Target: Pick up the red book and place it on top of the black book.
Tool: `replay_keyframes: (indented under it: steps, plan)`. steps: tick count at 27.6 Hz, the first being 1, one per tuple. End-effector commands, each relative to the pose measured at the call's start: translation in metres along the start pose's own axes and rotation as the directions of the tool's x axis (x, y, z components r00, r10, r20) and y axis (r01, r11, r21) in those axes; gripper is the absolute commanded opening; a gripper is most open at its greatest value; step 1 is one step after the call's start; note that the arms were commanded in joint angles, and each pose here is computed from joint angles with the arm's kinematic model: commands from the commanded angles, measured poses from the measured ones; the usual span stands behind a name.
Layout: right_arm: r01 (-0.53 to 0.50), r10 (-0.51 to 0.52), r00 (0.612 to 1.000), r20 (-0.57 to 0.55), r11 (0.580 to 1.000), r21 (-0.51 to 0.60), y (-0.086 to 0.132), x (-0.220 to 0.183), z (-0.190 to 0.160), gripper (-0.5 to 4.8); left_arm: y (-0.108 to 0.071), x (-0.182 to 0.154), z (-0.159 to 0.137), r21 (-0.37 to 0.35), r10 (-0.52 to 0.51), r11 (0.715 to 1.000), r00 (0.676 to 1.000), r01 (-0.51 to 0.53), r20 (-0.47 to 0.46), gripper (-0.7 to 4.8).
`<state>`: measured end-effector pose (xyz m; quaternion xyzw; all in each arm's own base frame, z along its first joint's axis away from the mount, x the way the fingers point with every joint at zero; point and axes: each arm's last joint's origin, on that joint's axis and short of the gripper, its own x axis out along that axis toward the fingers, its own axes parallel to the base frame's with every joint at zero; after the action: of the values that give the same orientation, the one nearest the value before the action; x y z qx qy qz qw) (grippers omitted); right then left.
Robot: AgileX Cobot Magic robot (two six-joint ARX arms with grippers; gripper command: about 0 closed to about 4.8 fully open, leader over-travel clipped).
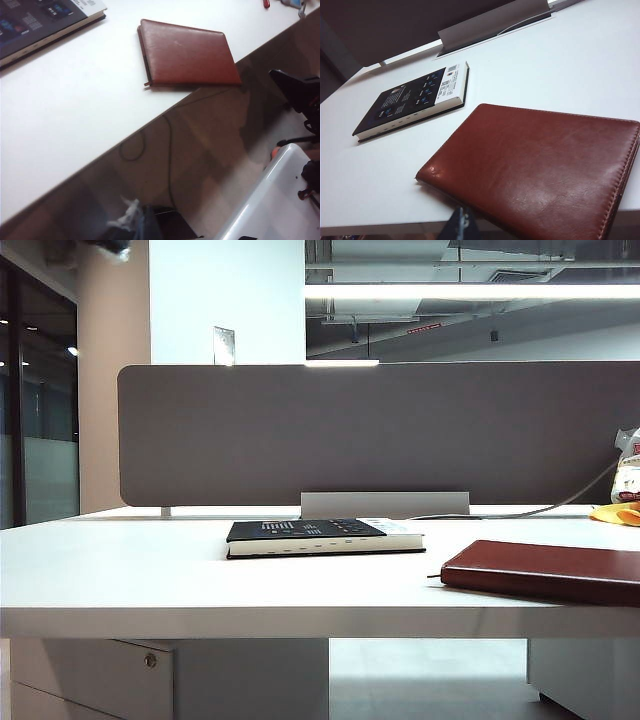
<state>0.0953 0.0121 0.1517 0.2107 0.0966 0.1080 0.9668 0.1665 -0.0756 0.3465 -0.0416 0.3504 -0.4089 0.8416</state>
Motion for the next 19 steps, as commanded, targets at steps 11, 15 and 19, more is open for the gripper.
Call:
replay_keyframes:
  steps: [11,15,19]
  plan:
    - [0.033,-0.035,0.999,0.0,0.946,0.321,-0.0015,0.0,-0.0009,-0.02,0.0043,0.0074,0.0082,0.053,0.026,0.998,0.998,-0.023,-0.054,-0.06]
    - [0.054,-0.064,0.998,0.007,0.896,0.441,-0.0025,0.0,-0.001,-0.02,0.0043,0.0074,0.0082,0.056,0.025,0.998,0.998,-0.022,-0.054,-0.06]
    - [0.059,-0.079,0.997,0.012,0.827,0.56,-0.003,0.0,-0.001,-0.02,0.0043,0.0074,0.0082,0.056,0.025,0.998,0.998,-0.022,-0.054,-0.06]
